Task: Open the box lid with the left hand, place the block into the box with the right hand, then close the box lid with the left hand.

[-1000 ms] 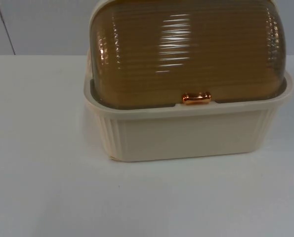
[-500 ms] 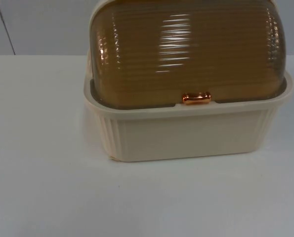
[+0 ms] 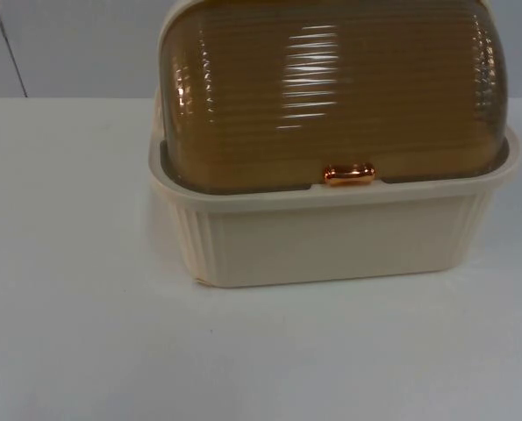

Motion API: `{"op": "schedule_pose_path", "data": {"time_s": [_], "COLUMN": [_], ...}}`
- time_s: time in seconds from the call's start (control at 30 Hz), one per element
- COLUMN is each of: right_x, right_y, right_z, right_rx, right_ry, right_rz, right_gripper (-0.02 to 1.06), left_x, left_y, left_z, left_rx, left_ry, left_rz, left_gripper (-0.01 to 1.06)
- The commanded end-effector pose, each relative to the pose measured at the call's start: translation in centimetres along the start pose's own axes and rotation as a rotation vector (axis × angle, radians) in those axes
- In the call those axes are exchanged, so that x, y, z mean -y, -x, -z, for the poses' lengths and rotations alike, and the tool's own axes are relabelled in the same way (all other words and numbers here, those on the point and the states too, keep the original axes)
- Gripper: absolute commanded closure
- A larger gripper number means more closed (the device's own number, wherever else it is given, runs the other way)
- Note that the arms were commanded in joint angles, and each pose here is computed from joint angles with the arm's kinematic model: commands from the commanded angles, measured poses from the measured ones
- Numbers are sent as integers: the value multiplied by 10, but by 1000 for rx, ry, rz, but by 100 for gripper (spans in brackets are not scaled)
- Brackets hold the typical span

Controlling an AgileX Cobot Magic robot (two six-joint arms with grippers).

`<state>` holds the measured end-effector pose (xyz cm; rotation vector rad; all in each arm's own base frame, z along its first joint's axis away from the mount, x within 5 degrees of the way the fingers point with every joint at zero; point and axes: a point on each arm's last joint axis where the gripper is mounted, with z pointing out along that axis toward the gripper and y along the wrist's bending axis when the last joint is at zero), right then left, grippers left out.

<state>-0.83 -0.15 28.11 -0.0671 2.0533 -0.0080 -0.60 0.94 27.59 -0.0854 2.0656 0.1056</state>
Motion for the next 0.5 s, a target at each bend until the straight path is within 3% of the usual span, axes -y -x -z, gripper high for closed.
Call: {"op": "schedule_pose_path", "data": {"time_s": [0.0,0.2,0.47], "right_x": [0,0,0], "right_y": [0,0,0], "right_z": [-1,-1,-1], "right_rx": [9,9,9], "right_ry": [2,2,2], "right_rz": [0,0,0], "right_gripper": [-1,-1,-1], "left_x": [-1,-3,2], "left_y": [0,0,0], "left_z": [-1,-1,-1], "left_rx": [7,7,6], "left_ry": [9,18,-33], "left_rz": [18,55,-5], "left_gripper": [0,0,0]}}
